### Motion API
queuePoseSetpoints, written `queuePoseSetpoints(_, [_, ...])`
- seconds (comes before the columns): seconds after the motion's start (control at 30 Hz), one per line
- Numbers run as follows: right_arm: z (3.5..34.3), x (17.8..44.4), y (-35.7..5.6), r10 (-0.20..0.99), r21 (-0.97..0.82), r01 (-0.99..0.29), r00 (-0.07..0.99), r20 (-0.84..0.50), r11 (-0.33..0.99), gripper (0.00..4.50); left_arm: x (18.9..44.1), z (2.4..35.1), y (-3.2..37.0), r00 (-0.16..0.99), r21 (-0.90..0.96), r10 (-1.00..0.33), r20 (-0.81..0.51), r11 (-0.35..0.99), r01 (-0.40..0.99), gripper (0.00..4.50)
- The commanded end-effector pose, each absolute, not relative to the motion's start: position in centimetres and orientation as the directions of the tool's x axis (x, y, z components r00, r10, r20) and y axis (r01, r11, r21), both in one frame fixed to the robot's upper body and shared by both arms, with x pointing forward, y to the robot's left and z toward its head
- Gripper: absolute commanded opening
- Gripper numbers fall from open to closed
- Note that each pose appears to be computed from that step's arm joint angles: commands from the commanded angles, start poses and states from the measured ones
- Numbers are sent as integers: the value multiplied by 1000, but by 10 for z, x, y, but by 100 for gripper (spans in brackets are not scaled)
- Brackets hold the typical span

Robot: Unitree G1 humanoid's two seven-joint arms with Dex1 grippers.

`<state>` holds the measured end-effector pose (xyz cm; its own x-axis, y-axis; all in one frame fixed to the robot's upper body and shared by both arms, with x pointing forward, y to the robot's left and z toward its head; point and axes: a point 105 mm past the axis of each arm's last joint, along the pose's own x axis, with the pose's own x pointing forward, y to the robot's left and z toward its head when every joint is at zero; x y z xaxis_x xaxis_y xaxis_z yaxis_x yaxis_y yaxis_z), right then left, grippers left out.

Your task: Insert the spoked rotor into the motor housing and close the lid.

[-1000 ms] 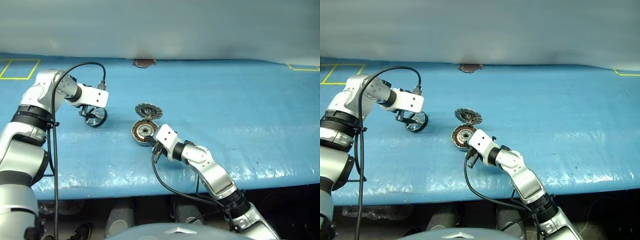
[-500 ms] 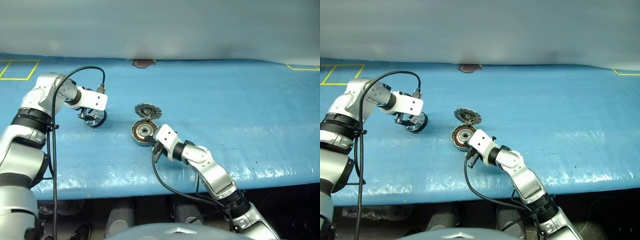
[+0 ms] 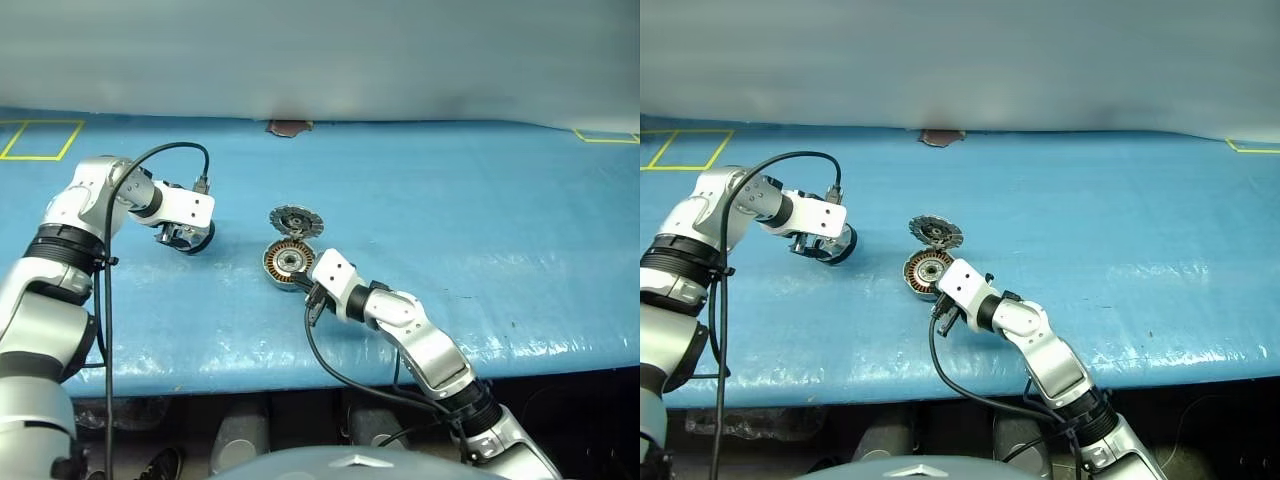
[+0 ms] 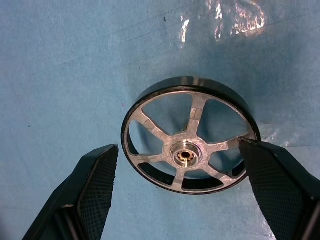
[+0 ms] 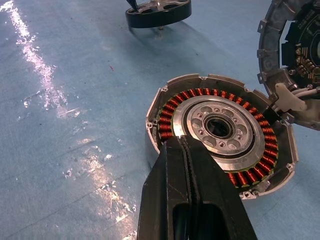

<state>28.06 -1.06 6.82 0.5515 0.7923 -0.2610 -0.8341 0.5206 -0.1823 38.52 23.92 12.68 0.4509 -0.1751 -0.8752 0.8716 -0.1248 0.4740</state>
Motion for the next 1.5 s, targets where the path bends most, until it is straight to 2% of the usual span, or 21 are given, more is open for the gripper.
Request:
queuePoseSetpoints(0.03, [80,280,-9,801,-199,-829,557,-219,522,0,390,133,238,491,514,-176,-853,-120,849,418])
queuePoseSetpoints(0.47, [81,282,-10,794,-197,-822,569,-215,535,0,389,129,244,494,512,-157,-855,-104,853,418])
queuePoseSetpoints(0.6, [81,282,-10,792,-197,-819,572,-214,539,0,388,125,245,484,501,-154,-861,-99,860,329])
queuePoseSetpoints(1.0, [80,282,-10,789,-194,-817,576,-214,544,0,386,116,243,475,491,-157,-866,-86,867,329])
queuePoseSetpoints(1.07, [80,282,-11,788,-195,-816,577,-214,544,0,387,117,242,477,494,-164,-863,-87,865,290])
queuePoseSetpoints(1.2, [80,282,-11,787,-198,-815,579,-215,545,0,388,118,241,487,504,-163,-858,-92,859,169])
queuePoseSetpoints(1.5, [81,283,-11,787,-201,-814,580,-210,546,0,391,123,238,514,535,-183,-838,-91,840,169])
